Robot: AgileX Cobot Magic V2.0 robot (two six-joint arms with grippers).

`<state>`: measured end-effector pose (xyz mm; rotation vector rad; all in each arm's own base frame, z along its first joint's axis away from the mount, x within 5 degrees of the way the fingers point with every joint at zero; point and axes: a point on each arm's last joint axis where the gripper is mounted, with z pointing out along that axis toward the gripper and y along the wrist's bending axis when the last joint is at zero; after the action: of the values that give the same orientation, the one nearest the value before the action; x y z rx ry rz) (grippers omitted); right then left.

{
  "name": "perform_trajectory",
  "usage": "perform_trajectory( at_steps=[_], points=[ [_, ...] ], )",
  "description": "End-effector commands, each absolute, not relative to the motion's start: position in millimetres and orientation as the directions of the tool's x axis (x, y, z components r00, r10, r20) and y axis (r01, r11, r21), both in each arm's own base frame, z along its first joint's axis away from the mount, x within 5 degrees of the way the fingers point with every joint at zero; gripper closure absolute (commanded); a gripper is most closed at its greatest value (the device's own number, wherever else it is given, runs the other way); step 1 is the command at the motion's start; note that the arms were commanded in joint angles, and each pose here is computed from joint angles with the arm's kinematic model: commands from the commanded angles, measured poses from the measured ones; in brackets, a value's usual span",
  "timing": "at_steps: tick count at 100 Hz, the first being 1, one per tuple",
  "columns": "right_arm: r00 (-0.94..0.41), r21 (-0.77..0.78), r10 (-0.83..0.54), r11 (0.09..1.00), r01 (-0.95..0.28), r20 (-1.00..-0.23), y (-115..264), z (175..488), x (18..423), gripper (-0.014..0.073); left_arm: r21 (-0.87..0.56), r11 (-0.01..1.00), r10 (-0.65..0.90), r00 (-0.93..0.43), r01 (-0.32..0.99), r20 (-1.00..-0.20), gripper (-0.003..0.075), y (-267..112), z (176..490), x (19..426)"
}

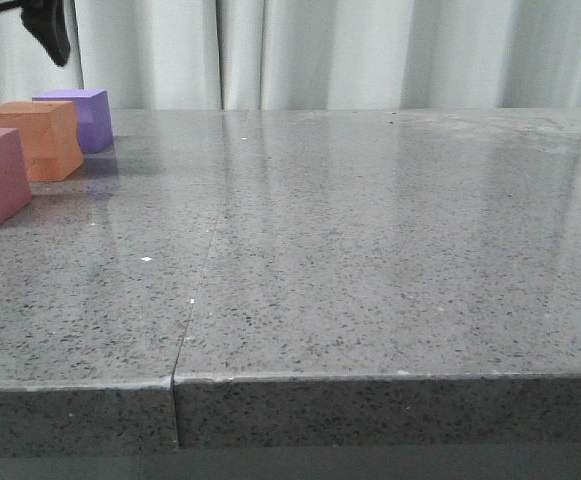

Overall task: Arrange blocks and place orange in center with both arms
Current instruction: 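Lower the orange cube beside the purple and pink cubes, open left gripper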

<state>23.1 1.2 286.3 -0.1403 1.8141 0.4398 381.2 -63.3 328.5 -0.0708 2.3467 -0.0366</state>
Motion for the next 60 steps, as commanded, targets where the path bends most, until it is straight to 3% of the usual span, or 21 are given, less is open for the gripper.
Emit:
perform_trajectory(
  at_steps=[1, 22, 32, 60],
  points=[
    [-0.208, 0.209, 0.144, 0.919, -0.336, -0.967, 1.3, 299.1, 23.9, 0.0662, -0.092, 0.996, -0.088, -0.575, -0.022, -0.813, 0.0328, -61.5, 369.9, 369.2],
    [-0.208, 0.209, 0.144, 0.919, -0.336, -0.967, 1.3, 299.1, 23.9, 0.0662, -0.110, 0.994, -0.094, -0.502, 0.003, -0.860, 0.0631, -59.2, 384.4, 351.5],
    [-0.208, 0.209, 0.144, 0.919, -0.336, -0.967, 1.3, 299.1, 23.9, 0.0662, -0.115, 0.993, -0.094, -0.481, 0.013, -0.872, 0.0741, -58.3, 385.2, 343.7],
    [-0.208, 0.209, 0.144, 0.919, -0.336, -0.967, 1.3, 299.1, 23.9, 0.0662, -0.117, 0.993, -0.094, -0.466, 0.020, -0.880, 0.0741, -54.2, 387.3, 321.4]
  ],
)
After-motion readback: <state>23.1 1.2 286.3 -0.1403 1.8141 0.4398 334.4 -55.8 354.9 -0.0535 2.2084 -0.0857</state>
